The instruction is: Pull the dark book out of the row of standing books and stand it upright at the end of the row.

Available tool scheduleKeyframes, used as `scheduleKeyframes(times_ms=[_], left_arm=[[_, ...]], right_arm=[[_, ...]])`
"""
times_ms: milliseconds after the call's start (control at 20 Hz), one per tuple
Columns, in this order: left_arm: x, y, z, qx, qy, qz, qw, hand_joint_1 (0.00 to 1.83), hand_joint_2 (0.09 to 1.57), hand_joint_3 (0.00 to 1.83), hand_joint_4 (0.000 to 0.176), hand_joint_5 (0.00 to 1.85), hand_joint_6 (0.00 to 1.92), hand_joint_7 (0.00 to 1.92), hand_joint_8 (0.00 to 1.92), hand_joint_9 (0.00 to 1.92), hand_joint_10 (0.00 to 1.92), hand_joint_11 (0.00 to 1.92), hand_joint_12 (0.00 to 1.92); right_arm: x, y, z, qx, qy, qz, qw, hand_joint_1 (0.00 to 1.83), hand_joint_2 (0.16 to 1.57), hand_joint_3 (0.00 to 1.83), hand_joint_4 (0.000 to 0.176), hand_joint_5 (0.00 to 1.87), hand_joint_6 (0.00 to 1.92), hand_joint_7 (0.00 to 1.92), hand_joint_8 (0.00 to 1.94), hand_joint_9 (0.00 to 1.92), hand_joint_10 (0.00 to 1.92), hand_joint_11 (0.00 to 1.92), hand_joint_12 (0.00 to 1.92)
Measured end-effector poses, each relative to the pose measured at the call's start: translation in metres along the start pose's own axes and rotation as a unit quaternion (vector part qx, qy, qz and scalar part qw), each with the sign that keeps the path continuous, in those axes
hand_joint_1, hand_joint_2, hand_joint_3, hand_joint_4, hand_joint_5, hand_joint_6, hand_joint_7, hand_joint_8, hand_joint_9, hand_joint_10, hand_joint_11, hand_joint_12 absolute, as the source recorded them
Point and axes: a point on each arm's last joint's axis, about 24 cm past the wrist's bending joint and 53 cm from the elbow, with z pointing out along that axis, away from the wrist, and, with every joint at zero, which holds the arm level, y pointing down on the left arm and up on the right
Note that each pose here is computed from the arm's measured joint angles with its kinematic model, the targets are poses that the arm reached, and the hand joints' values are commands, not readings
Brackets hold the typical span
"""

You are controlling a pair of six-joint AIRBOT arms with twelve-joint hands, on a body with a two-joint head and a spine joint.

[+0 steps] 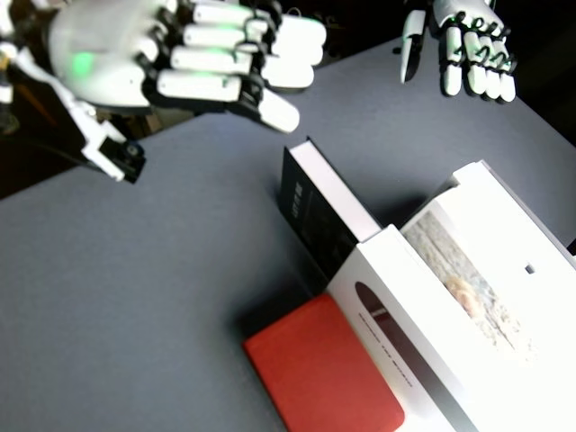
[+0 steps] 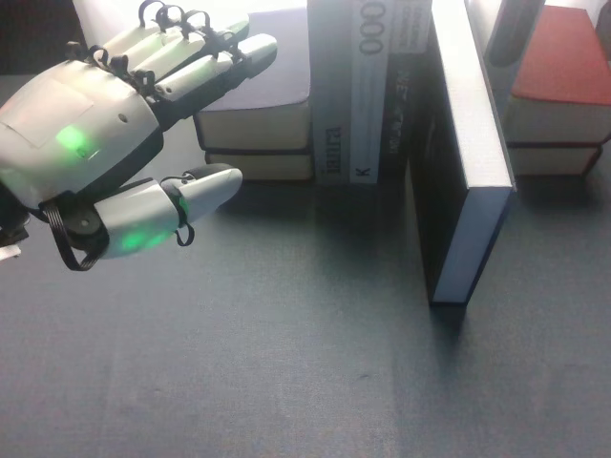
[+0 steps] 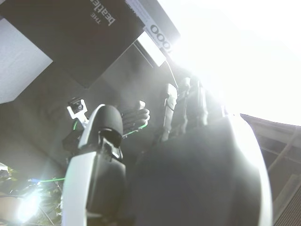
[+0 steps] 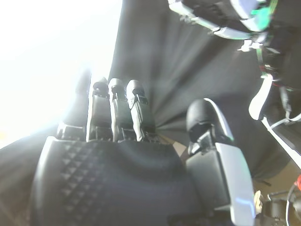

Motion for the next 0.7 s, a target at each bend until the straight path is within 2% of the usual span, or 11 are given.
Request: scheduleKeyframes(times_ms=[100, 150, 250, 300, 400, 500, 550, 650, 700], left_arm=[[0.0, 0.0, -0.001, 0.0, -0.002, -0.002, 1.0, 0.31, 1.42, 0.0, 0.036, 0.01, 0.0, 0.0, 0.0, 0.0, 0.0, 0.0, 0.0], [-0.001, 0.0, -0.001, 0.0, -0.005, -0.002, 1.0, 0.31, 1.42, 0.0, 0.036, 0.01, 0.0, 0.0, 0.0, 0.0, 0.0, 0.0, 0.0], [-0.004, -0.001, -0.002, 0.003, -0.012, -0.001, 0.9999, 0.22, 1.41, 0.0, 0.0, 0.02, 0.01, 0.0, 0.0, 0.0, 0.0, 0.0, 0.0], [-0.005, -0.001, -0.003, 0.001, -0.015, 0.0, 0.9999, 0.12, 1.41, 0.0, 0.004, 0.0, 0.0, 0.0, 0.0, 0.0, 0.0, 0.0, 0.0], [-0.006, -0.002, -0.004, 0.0, -0.018, 0.001, 0.9998, 0.09, 1.4, 0.0, 0.069, 0.0, 0.0, 0.0, 0.0, 0.0, 0.0, 0.0, 0.0], [-0.01, -0.005, -0.005, 0.005, -0.027, 0.004, 0.9996, 0.06, 1.38, 0.0, 0.068, 0.0, 0.0, 0.0, 0.0, 0.0, 0.0, 0.0, 0.0], [-0.013, -0.006, -0.006, 0.007, -0.033, 0.004, 0.9994, 0.03, 1.39, 0.0, 0.096, 0.0, 0.0, 0.0, 0.0, 0.0, 0.0, 0.0, 0.0], [-0.019, -0.008, -0.008, 0.009, -0.044, 0.002, 0.999, 0.08, 1.42, 0.01, 0.101, 0.0, 0.0, 0.0, 0.0, 0.0, 0.0, 0.0, 0.0], [-0.024, -0.009, -0.01, 0.012, -0.055, 0.001, 0.9984, 0.26, 1.46, 0.01, 0.098, 0.0, 0.0, 0.0, 0.0, 0.0, 0.0, 0.0, 0.0]], right_arm=[[-0.006, -0.002, 0.0, 0.004, -0.012, -0.004, 0.9999, 0.11, 1.36, 0.0, 0.0, 0.0, 0.0, 0.0, 0.0, 0.0, 0.0, 0.0, 0.0], [-0.009, -0.003, 0.0, 0.005, -0.017, -0.005, 0.9998, 0.11, 1.36, 0.0, 0.0, 0.0, 0.0, 0.0, 0.0, 0.0, 0.0, 0.0, 0.0], [-0.013, -0.002, -0.001, 0.004, -0.026, -0.012, 0.9996, 0.14, 1.36, 0.0, 0.004, 0.0, 0.0, 0.0, 0.0, 0.0, 0.0, 0.0, 0.0], [-0.014, -0.002, -0.001, 0.004, -0.029, -0.016, 0.9995, 0.12, 1.37, 0.0, 0.0, 0.0, 0.0, 0.0, 0.0, 0.0, 0.0, 0.0, 0.0], [-0.018, -0.002, -0.001, 0.004, -0.036, -0.023, 0.9991, 0.15, 1.37, 0.0, 0.0, 0.0, 0.0, 0.0, 0.0, 0.0, 0.0, 0.0, 0.0], [-0.025, 0.0, -0.002, 0.001, -0.052, -0.027, 0.9983, 0.17, 1.35, 0.0, 0.0, 0.0, 0.0, 0.0, 0.0, 0.0, 0.0, 0.0, 0.0], [-0.029, 0.001, -0.002, -0.001, -0.058, -0.029, 0.9979, 0.24, 1.31, 0.0, 0.03, 0.0, 0.0, 0.0, 0.0, 0.0, 0.0, 0.0, 0.0], [-0.035, 0.003, -0.004, -0.003, -0.067, -0.033, 0.9972, 0.21, 1.29, 0.0, 0.023, 0.0, 0.0, 0.0, 0.0, 0.0, 0.0, 0.0, 0.0], [-0.039, 0.004, -0.004, -0.005, -0.074, -0.033, 0.9967, 0.04, 1.32, 0.0, 0.0, 0.0, 0.0, 0.0, 0.0, 0.0, 0.0, 0.0, 0.0]])
